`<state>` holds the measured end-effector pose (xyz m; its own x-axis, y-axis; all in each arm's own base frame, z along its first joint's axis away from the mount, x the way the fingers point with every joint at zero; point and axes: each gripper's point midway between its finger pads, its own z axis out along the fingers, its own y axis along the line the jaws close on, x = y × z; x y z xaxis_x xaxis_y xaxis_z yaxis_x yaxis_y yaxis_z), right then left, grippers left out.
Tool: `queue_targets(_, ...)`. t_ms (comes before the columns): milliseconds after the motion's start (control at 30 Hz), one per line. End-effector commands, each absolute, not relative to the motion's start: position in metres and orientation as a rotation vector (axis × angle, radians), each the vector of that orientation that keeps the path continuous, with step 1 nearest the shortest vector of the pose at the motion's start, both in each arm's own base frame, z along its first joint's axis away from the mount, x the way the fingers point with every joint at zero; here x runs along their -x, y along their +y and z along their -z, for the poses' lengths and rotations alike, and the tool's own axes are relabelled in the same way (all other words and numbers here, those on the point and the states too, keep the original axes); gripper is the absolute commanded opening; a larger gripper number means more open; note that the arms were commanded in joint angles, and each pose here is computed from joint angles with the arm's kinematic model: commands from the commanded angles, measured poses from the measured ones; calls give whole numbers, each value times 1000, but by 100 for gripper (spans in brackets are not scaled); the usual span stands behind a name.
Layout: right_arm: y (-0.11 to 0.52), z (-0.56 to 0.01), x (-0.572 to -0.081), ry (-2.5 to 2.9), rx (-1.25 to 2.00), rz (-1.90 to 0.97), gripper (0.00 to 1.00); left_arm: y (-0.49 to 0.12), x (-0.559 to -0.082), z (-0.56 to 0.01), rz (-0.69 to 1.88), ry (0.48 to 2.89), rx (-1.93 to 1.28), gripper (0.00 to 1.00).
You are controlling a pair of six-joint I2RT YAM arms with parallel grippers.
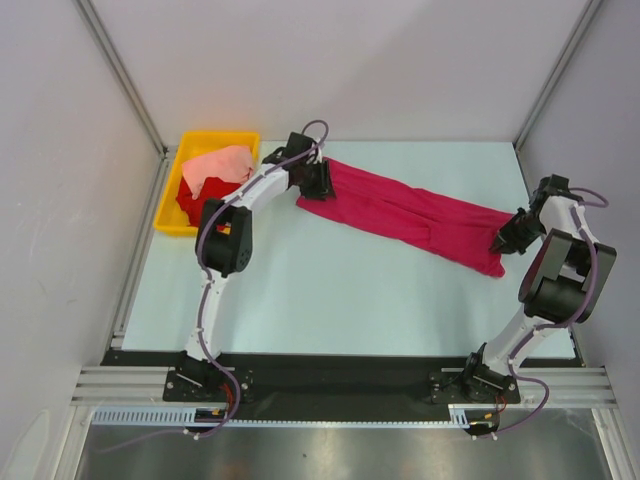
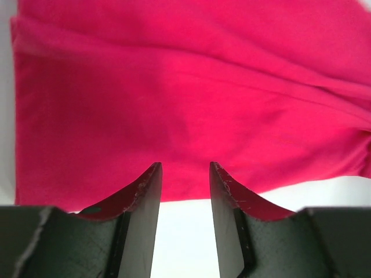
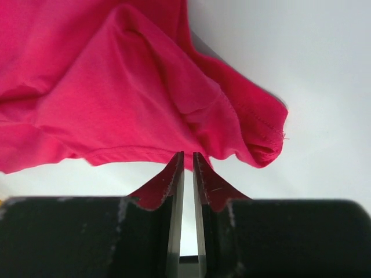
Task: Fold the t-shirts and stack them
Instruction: Fold the tshirt
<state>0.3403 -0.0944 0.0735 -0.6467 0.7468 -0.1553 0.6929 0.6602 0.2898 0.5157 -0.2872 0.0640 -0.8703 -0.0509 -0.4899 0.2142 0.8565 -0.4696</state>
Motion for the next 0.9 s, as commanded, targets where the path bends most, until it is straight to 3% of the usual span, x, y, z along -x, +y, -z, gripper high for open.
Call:
queue_targets(0, -98, -52, -330, 2649, -1216, -212, 17, -277, -521, -62, 716, 2547, -116, 43)
queue_targets(267, -123, -11, -297, 2676, -1365, -108, 18, -264, -521, -29, 650, 2608, -126, 43)
queue_targets(300, -124, -10, -296, 2674, -1375, -103, 18, -263, -521, -27, 646, 2611, -129, 39)
queue_targets(400, -127, -19, -298, 2667, -1369, -93, 19, -252, -527, -33, 598, 2605, -133, 37)
queue_targets(500, -129, -39, -303, 2643, -1350, -93, 22, -243, -532, -51, 575, 2582, -118, 42)
queue_targets(733, -112, -81, -312, 2579, -1267, -195, 50, -224, -512, -98, 540, 2522, -38, 56)
queue_targets(867, -84, -87, -326, 2593, -1168, -288, 54, -224, -513, -95, 612, 2511, -35, 55)
